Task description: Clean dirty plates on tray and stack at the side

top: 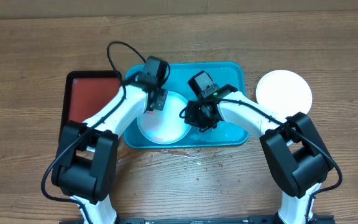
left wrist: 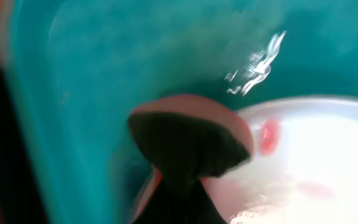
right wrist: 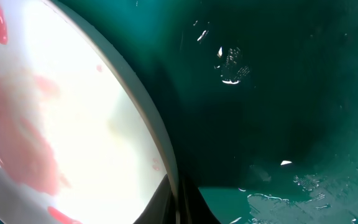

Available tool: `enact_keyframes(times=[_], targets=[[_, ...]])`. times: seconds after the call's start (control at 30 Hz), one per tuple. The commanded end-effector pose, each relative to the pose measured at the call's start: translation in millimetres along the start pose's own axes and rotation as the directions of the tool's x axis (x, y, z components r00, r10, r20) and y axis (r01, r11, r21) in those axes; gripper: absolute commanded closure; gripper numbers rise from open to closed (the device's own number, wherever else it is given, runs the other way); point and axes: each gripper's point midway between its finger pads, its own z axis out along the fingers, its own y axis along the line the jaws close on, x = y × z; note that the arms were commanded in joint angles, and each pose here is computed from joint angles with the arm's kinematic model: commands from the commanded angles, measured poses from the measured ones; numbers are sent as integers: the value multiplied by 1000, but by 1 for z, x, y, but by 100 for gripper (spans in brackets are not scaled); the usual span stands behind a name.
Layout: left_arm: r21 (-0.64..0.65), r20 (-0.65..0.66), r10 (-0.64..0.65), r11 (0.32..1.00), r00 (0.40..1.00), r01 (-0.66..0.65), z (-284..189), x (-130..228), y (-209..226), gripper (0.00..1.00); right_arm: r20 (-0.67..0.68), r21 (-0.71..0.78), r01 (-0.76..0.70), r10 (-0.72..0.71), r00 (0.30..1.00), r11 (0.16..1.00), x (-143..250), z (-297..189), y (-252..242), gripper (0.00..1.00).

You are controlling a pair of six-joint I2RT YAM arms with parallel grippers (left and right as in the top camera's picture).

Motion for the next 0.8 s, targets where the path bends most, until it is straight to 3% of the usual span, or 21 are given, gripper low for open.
enact_keyframes(times=[0.0,0.17,0.33,0.53,0.77], targets=[[-114,49,-101,988,994,106,-48,-41,30,96,-16,30,-9,10,1000,1000,6,8,-9,96],[-26,-6,-184,983,983,184,-100,-53,32,96,-23,20,-10,10,1000,1000,6,7,-7,96],[116,-97,-205,970,974,215,-110,-42,20,96,-17,11,80,-80,997,997,3,-15,3,96],[133,-136,-213,964,968,231,-102,-33,20,96,154,114,97,-114,981,989,-14,-80,0,96],[120,-189,-217,963,958,242,-73,-10,14,96,363,347,53,-186,913,936,-24,-152,-32,96]])
